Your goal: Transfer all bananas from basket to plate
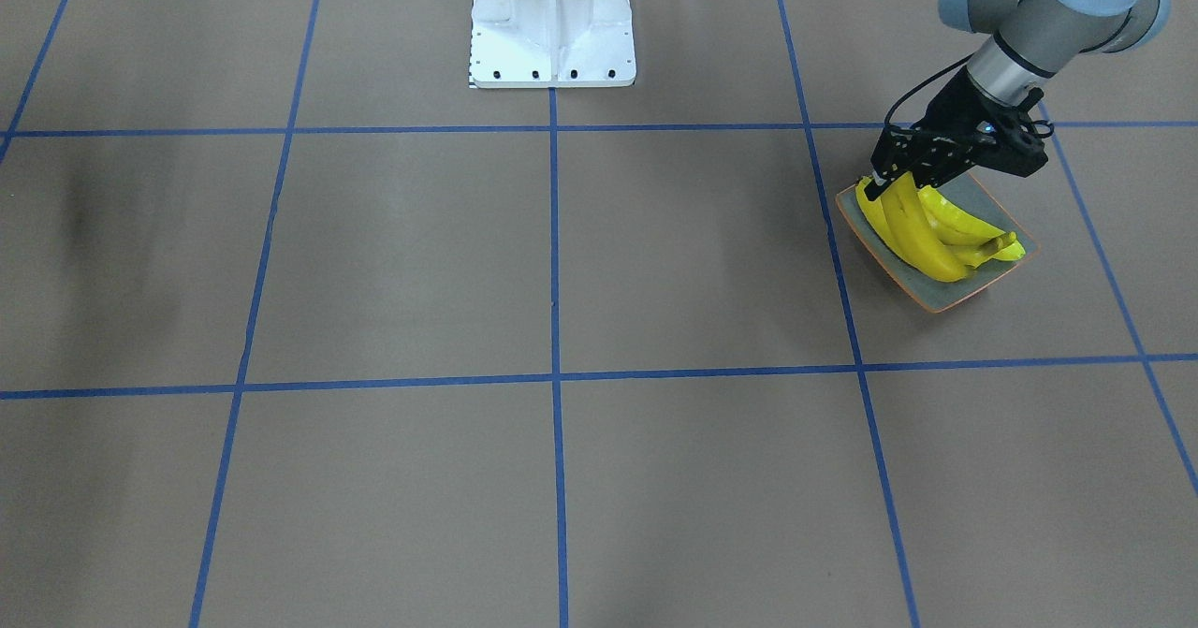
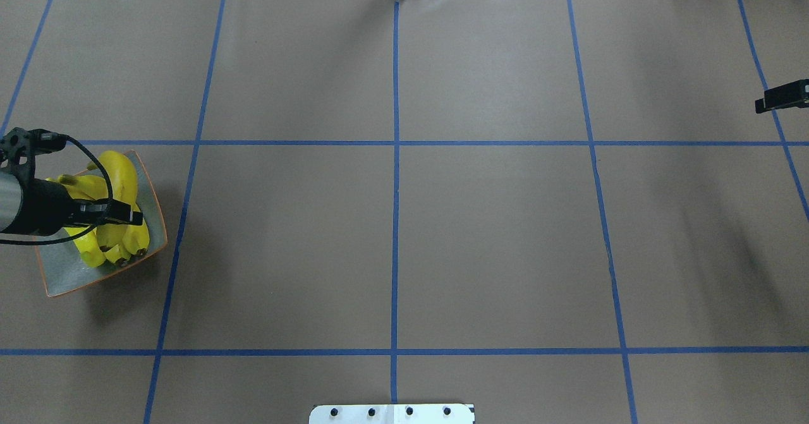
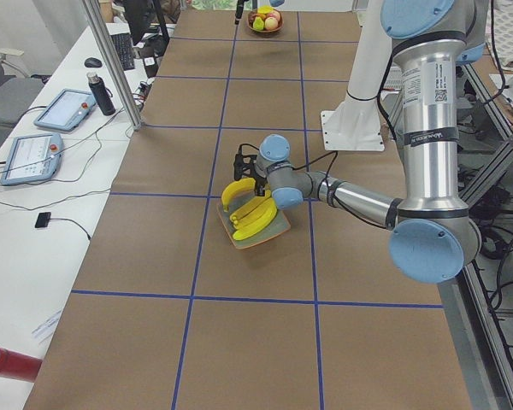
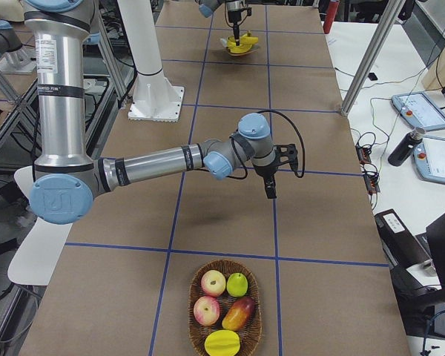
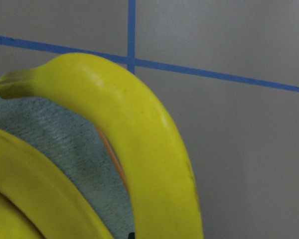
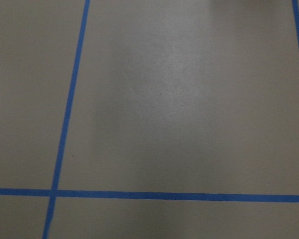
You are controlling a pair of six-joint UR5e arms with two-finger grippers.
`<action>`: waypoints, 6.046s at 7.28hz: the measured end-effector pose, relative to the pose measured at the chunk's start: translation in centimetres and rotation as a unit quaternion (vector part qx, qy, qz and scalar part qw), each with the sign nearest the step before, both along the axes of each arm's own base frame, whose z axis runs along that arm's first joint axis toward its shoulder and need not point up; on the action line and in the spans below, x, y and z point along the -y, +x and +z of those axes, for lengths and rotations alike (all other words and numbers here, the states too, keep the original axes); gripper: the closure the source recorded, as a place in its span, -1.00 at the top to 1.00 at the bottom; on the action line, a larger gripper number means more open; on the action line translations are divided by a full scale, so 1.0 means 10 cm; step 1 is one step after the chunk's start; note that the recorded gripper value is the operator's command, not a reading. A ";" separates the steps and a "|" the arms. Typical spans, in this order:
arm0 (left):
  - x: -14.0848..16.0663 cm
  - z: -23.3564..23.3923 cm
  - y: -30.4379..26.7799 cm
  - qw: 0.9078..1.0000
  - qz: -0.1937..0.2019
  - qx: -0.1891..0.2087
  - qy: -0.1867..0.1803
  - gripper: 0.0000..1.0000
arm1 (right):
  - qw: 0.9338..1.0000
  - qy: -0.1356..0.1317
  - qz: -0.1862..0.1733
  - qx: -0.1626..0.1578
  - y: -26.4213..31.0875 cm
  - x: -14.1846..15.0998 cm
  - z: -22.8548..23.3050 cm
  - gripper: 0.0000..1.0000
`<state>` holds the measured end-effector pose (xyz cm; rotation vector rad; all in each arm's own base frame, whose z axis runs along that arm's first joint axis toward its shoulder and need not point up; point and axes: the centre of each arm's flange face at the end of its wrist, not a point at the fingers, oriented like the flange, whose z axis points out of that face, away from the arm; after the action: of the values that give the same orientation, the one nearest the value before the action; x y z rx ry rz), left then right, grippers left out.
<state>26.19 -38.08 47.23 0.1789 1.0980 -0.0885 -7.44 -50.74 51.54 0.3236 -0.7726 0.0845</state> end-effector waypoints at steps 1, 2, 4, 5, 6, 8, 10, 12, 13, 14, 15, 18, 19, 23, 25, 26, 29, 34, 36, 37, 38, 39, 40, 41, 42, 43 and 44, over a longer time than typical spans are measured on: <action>-0.04 0.10 -0.03 1.000 0.005 0.015 0.005 0.11 | 1.000 0.000 -0.001 -0.001 0.03 0.00 0.03 1.00; -0.06 0.15 -0.06 1.000 0.009 0.023 0.010 0.35 | 1.000 0.000 -0.001 -0.001 0.04 0.00 0.03 1.00; -0.07 0.17 -0.07 0.999 0.010 0.028 0.018 1.00 | 1.000 0.000 -0.001 -0.001 0.05 0.00 0.04 1.00; -0.06 0.16 -0.08 0.999 0.006 0.030 0.025 1.00 | 1.000 0.000 -0.001 -0.001 0.05 0.00 0.04 1.00; -0.04 0.14 -0.09 0.999 0.005 0.030 0.032 1.00 | 1.000 -0.001 0.000 -0.001 0.06 0.00 0.05 1.00; 0.03 0.09 -0.19 0.998 0.011 0.030 0.056 1.00 | 1.000 0.000 -0.002 -0.005 0.11 -0.01 0.10 1.00; 0.24 0.14 -0.66 0.993 0.042 0.049 0.100 1.00 | 1.000 -0.003 -0.013 -0.021 0.31 0.00 0.38 1.00; 0.53 0.32 -1.48 0.982 0.069 0.100 0.146 1.00 | 0.999 -0.029 -0.015 -0.013 0.76 -0.08 0.78 1.00; 0.62 0.44 -1.91 0.976 0.077 0.130 0.156 1.00 | 0.999 -0.038 -0.023 -0.012 1.03 -0.19 0.97 1.00; 0.66 0.57 -2.29 0.971 0.089 0.158 0.156 1.00 | 0.998 -0.048 -0.036 -0.019 1.29 -0.30 1.12 1.00; 0.66 0.69 -2.59 0.968 0.103 0.177 0.148 1.00 | 0.996 -0.055 -0.056 -0.030 1.52 -0.41 1.25 1.00; 0.55 1.16 -3.00 0.969 0.135 0.187 0.092 1.00 | 0.992 -0.081 -0.090 -0.042 1.90 -0.71 1.53 1.00; 0.51 1.30 -3.04 0.970 0.138 0.184 0.073 1.00 | 0.991 -0.088 -0.090 -0.047 1.93 -0.78 1.59 1.00; 0.40 1.49 -3.27 0.982 0.114 0.144 0.033 1.00 | 0.990 -0.095 -0.086 -0.061 1.96 -0.82 1.63 1.00; 0.29 1.58 -3.30 0.984 0.110 0.138 0.025 1.00 | 0.991 -0.093 -0.081 -0.059 1.96 -0.81 1.58 1.00; 0.23 1.62 -3.32 0.984 0.109 0.141 0.020 1.00 | 0.991 -0.093 -0.076 -0.055 1.95 -0.80 1.52 1.00; 0.14 1.67 -3.33 0.983 0.109 0.146 0.014 1.00 | 0.992 -0.101 -0.055 -0.047 1.91 -0.77 1.37 1.00; 0.11 1.72 -3.33 0.983 0.110 0.146 0.009 1.00 | 0.993 -0.090 -0.062 -0.052 1.88 -0.76 1.30 1.00; 0.11 1.74 -3.33 0.983 0.111 0.146 0.006 1.00 | 0.993 -0.089 -0.064 -0.051 1.86 -0.79 1.29 1.00; 0.11 1.75 -3.33 0.983 0.111 0.146 0.006 1.00 | 0.993 -0.089 -0.064 -0.051 1.84 -0.79 1.28 1.00; 0.11 1.75 -3.33 0.983 0.111 0.146 0.006 1.00 | 0.993 -0.090 -0.064 -0.051 1.83 -0.78 1.28 1.00; 0.10 1.75 -3.33 0.983 0.112 0.146 0.006 1.00 | 0.993 -0.090 -0.064 -0.050 1.82 -0.78 1.27 1.00; 0.10 1.76 -3.33 0.983 0.111 0.146 0.005 1.00 | 0.993 -0.090 -0.065 -0.050 1.81 -0.77 1.27 1.00; 0.10 1.76 -3.33 0.983 0.111 0.147 0.005 1.00 | 0.993 -0.091 -0.065 -0.050 1.81 -0.77 1.27 1.00; 0.10 1.76 -3.33 0.983 0.111 0.147 0.005 1.00 | 0.992 -0.091 -0.065 -0.050 1.80 -0.77 1.27 1.00; 0.10 1.76 -3.33 0.983 0.111 0.147 0.005 1.00 | 0.993 -0.090 -0.065 -0.050 1.80 -0.77 1.27 1.00; 0.10 1.76 -3.33 0.983 0.111 0.147 0.005 1.00 | 0.993 -0.090 -0.066 -0.050 1.79 -0.76 1.26 1.00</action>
<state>-7.13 -39.05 64.83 0.0739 0.8179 0.1400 10.43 -43.16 64.14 0.1047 -0.6801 0.0130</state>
